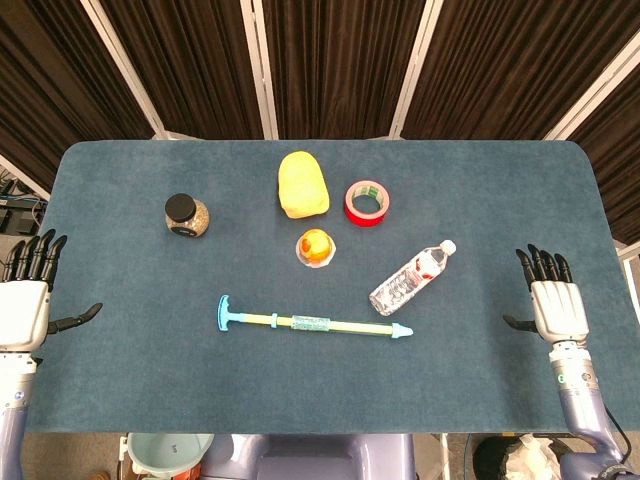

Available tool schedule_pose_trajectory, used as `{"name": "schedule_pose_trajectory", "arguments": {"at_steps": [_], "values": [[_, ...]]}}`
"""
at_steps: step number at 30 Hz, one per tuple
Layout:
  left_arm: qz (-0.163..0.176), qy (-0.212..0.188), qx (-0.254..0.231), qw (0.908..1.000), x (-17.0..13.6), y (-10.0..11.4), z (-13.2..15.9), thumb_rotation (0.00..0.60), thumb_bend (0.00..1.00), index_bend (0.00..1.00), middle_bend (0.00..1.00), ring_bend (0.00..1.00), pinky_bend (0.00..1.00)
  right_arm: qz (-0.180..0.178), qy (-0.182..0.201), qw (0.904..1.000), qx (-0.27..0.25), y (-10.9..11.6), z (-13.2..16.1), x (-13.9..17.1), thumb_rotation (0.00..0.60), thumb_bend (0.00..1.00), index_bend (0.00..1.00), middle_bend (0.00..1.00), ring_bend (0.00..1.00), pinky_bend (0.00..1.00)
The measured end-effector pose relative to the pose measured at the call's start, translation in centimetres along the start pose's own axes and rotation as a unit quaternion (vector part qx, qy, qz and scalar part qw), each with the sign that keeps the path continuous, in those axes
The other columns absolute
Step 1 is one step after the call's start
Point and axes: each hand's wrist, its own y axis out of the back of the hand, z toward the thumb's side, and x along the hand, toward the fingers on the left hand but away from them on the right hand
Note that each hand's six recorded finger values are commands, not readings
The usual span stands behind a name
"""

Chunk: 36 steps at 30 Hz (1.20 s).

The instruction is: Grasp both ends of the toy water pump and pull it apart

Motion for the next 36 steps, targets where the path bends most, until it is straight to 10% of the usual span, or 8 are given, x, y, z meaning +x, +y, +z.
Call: {"name": "schedule_pose_trajectory", "arguments": {"at_steps": [15, 36], "values": [[0.01, -0.016, 0.004, 0.9998, 0.3, 0.0, 1.1, 0.6, 0.08, 0.0, 0.0, 0.0, 0.0, -0.084, 0.034, 0.9955, -0.027, 1.0, 3.7, 2.4, 0.6, 0.09, 0.55, 0.1, 0.01, 0.0], [-0.001, -0.06, 0.03, 0.9977, 0.6, -1.1, 3.5, 0.6, 0.08, 0.0, 0.0, 0.0, 0.0, -0.048, 0.117, 0.9919, -0.01, -3.9, 17.8, 4.9, 0.6, 0.22, 0.53, 0.09, 0.01, 0.0]]}}
